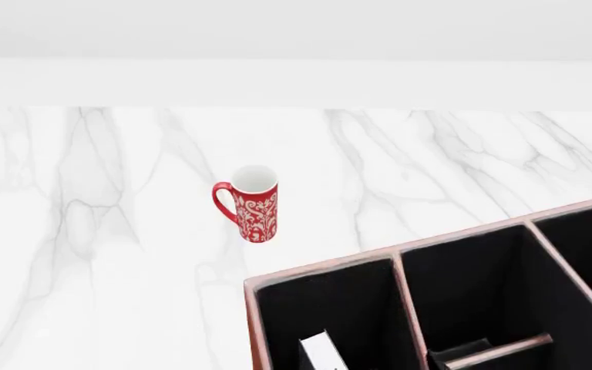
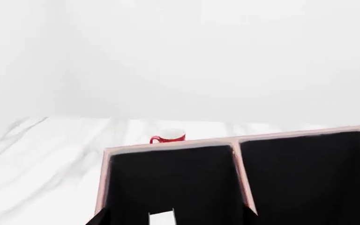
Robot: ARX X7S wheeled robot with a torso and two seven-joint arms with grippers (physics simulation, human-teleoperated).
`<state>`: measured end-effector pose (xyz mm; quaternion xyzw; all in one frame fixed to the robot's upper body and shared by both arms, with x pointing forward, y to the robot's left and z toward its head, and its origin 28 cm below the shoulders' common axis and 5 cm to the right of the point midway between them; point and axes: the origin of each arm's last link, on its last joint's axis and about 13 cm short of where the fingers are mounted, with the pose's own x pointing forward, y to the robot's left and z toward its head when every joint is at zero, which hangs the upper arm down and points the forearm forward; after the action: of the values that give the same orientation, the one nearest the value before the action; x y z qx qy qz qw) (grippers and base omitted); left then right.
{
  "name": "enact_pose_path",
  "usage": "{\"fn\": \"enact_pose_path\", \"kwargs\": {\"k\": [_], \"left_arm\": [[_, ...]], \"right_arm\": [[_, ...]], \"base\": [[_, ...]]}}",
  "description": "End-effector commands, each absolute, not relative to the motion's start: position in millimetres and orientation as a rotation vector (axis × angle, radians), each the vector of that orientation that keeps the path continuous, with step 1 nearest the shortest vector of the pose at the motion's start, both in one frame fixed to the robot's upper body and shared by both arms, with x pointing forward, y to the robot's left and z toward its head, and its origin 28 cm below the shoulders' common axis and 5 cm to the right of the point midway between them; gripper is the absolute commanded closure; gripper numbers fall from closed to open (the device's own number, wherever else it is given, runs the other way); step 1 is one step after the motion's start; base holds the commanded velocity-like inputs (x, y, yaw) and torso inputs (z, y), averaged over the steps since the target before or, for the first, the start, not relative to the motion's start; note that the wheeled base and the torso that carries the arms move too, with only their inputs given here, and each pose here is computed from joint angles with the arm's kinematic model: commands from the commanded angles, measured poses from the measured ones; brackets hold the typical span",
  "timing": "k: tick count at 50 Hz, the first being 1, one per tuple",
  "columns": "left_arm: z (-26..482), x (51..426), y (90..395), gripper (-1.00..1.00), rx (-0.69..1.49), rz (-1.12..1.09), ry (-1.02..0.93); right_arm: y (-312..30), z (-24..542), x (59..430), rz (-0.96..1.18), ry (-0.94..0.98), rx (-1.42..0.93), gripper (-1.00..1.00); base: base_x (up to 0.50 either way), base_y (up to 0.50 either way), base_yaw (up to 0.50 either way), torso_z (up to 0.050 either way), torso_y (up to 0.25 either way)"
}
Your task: Pick up the book and place it in the left compartment of the caddy.
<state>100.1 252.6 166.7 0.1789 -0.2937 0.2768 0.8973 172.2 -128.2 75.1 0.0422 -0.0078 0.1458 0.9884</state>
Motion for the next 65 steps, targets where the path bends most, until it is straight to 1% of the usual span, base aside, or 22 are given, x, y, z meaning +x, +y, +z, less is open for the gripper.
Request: {"fn": "enact_pose_path", "kwargs": {"k": [1,10,26,65], "left_arm": [[169,99,252,-1.00,0.389,0.561,-0.640],[169,100,252,-1.00,0.387,0.559,-0.638],[169,99,252,-1.00,0.387,0.561,-0.640],[169,97,252,-1.00,0.389,0.563,-0.645]], "right_arm": [[-138,88,174,0.237,-0.138,0.051,-1.00],[-140,117,162,0.188,-0.247,0.065,-1.00],[-141,146,149,0.124,-0.367,0.083,-1.00],[-155,195,125,-0.009,-0.567,0.185,-1.00]], "base": [[0.00,0.00,0.00,0.000,0.000],[0.00,0.00,0.00,0.000,0.000],[0.00,0.00,0.00,0.000,0.000],[0.00,0.00,0.00,0.000,0.000]]}}
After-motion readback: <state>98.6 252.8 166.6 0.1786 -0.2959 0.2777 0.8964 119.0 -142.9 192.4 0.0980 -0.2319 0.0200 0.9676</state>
